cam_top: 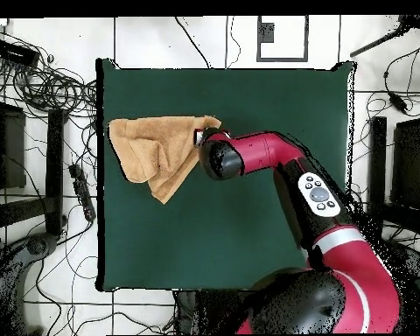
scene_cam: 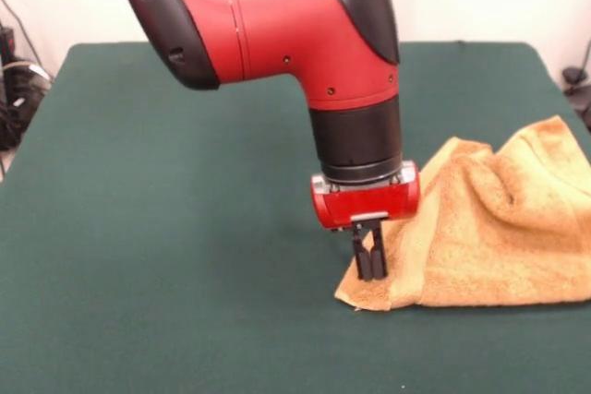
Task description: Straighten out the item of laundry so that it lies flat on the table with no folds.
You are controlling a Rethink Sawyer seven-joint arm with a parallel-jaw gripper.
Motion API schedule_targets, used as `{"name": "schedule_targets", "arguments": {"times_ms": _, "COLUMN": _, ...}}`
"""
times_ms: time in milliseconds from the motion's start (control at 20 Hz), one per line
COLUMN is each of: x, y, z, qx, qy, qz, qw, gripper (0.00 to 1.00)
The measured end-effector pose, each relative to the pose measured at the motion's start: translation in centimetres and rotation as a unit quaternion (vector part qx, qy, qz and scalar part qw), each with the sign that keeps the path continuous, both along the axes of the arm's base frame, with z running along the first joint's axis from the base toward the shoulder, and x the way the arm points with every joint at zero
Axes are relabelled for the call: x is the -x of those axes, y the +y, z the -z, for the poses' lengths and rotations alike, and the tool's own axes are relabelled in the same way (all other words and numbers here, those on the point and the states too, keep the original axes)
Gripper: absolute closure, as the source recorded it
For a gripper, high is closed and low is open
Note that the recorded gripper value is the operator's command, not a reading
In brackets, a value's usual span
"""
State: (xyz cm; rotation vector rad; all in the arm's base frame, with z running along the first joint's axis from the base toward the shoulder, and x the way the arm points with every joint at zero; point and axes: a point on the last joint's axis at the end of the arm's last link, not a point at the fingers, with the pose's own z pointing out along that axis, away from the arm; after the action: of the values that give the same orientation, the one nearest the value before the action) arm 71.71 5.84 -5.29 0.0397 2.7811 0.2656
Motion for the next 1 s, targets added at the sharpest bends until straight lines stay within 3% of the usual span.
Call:
{"name": "schedule_targets", "arguments": {"times_ms": 350, "x": -0.8, "y": -1.0, "z": 0.7, "qx": -0.048, "qy": -0.010, "qz": 0.002, "qw": 0.9988, "gripper": 1.00}}
{"name": "schedule_targets", "arguments": {"times_ms": 500, "x": -1.1, "y": -1.3, "z": 0.9, "qx": -0.060, "qy": -0.020, "qz": -0.014, "qw": 0.9979, "gripper": 1.00}}
{"name": "schedule_targets", "arguments": {"times_ms": 800, "x": -2.4, "y": -0.7, "z": 0.8, "qx": -0.035, "qy": -0.010, "qz": -0.066, "qw": 0.9971, "gripper": 1.00}}
{"name": "schedule_targets", "arguments": {"times_ms": 1000, "x": -4.0, "y": 0.3, "z": 0.4, "qx": -0.004, "qy": 0.031, "qz": -0.088, "qw": 0.9956, "gripper": 1.00}}
